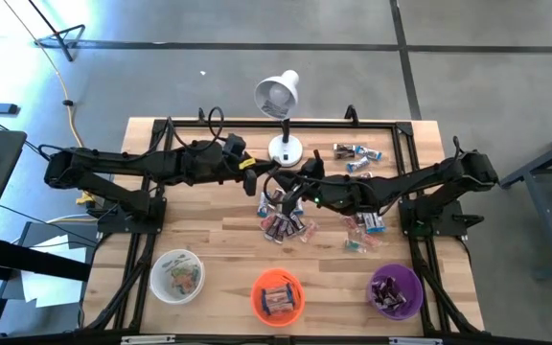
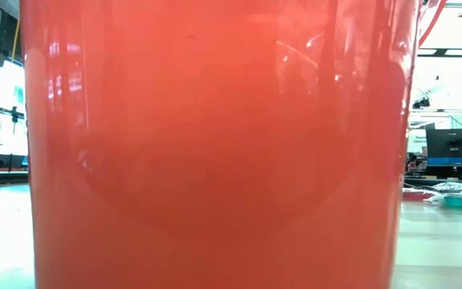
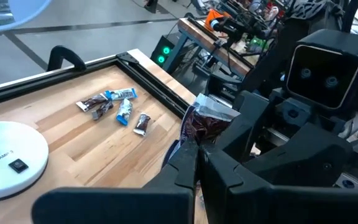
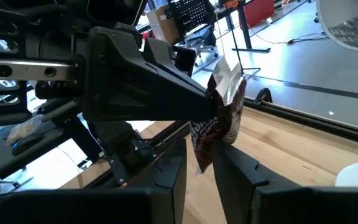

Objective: Organize candy in baskets
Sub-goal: Put the brown chocolate bar into the purple bucket

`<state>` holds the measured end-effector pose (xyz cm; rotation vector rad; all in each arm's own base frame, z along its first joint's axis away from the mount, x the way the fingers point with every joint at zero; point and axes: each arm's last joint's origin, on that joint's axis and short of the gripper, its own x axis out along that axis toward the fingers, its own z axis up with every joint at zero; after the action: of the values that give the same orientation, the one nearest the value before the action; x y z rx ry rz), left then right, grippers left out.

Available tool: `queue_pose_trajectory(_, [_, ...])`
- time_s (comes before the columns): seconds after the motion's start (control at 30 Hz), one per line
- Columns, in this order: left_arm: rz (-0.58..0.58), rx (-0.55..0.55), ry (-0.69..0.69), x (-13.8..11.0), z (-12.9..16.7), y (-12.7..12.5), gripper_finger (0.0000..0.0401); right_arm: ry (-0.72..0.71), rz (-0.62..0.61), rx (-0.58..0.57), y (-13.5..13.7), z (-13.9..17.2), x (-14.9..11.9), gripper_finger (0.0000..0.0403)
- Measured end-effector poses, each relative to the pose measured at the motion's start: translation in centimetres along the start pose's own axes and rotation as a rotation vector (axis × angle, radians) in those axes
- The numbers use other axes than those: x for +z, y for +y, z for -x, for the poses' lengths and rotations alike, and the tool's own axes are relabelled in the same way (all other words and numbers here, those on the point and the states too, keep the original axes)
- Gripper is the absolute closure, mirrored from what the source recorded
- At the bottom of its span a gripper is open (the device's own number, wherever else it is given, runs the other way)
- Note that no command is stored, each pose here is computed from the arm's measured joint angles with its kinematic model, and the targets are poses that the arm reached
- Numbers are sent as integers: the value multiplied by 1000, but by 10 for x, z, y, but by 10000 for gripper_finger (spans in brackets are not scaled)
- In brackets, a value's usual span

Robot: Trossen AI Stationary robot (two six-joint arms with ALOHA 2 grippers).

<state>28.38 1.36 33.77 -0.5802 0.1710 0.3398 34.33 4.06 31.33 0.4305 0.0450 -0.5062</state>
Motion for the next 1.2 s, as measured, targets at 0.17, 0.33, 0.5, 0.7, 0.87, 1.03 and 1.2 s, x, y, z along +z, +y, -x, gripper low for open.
queue_pose_trajectory(0.17, [0, 5, -3, 0, 0, 0, 401, 1, 4, -3, 0, 0, 0, 329])
queue_pose_trajectory(0.33, [0, 2, -1, 0, 0, 0, 401, -3, 46, -10, 0, 0, 0, 329])
queue_pose_trajectory(0.5, [0, 3, -1, 0, 0, 0, 401, 1, 72, -6, -1, -1, 0, 324])
queue_pose_trajectory(0.7, [-9, 4, 0, 0, 0, 0, 401, 9, 79, -14, -4, -3, 1, 300])
queue_pose_trajectory(0.87, [-8, 4, 0, 0, 0, 0, 401, 12, 79, -24, -6, -4, 1, 284])
queue_pose_trajectory(1.03, [-1, 4, 0, 0, 0, 0, 401, 9, 80, -30, -8, -5, 2, 281])
queue_pose_trajectory(1.2, [0, 3, -1, 0, 0, 0, 401, 13, 84, -31, -10, -7, 3, 280])
